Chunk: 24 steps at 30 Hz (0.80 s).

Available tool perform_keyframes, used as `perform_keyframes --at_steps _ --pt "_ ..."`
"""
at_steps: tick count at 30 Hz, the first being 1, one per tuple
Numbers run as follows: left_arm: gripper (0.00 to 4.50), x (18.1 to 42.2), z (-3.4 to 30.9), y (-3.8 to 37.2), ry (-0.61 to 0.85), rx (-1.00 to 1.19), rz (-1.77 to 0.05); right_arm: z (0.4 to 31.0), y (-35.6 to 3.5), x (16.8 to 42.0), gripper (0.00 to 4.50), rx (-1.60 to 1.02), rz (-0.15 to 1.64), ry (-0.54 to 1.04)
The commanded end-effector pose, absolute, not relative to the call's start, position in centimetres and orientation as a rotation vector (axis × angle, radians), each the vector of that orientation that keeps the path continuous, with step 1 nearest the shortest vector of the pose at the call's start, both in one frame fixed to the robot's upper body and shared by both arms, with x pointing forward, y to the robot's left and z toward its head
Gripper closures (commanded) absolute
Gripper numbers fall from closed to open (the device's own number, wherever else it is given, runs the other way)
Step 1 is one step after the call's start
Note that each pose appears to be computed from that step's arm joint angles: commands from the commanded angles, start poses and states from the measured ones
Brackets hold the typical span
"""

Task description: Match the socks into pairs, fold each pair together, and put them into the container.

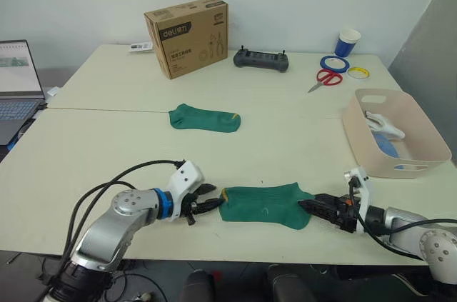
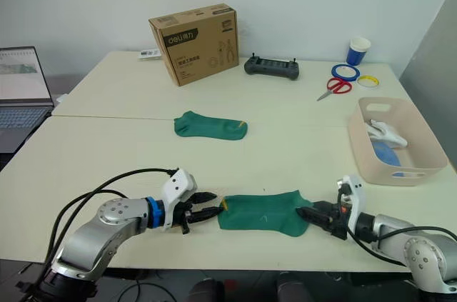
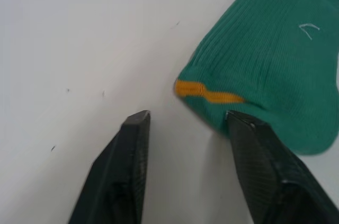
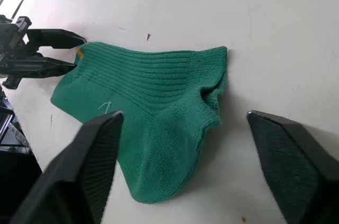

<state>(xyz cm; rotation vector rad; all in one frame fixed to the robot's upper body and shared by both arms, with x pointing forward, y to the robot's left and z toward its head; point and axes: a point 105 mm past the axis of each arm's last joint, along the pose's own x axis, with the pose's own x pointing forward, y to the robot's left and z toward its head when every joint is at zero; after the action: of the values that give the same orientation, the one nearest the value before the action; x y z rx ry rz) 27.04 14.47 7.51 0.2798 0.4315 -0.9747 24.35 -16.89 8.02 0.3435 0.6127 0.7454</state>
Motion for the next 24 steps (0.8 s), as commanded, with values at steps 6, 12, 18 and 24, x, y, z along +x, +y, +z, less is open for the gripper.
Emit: perform_keyframes --at_steps 6,12,18,24 --pt "1.05 27.4 10.4 17.2 0.34 0.371 -0.978 12.4 -19.8 26.2 0.0 0.217 0.72 0.41" --pt "1.67 27.8 13.0 14.0 0.184 0.399 -1.096 13.7 -15.2 26.0 0.64 -0.183 1.003 0.266" --pt "3.56 26.9 12.1 8.2 0.126 0.397 -1.283 11.7 -10.6 25.7 2.78 -0.389 1.249 0.172" --pt "4.5 26.8 9.3 5.7 0.177 0.442 -1.387 8.9 -9.2 26.3 4.48 -0.39 1.315 0.207"
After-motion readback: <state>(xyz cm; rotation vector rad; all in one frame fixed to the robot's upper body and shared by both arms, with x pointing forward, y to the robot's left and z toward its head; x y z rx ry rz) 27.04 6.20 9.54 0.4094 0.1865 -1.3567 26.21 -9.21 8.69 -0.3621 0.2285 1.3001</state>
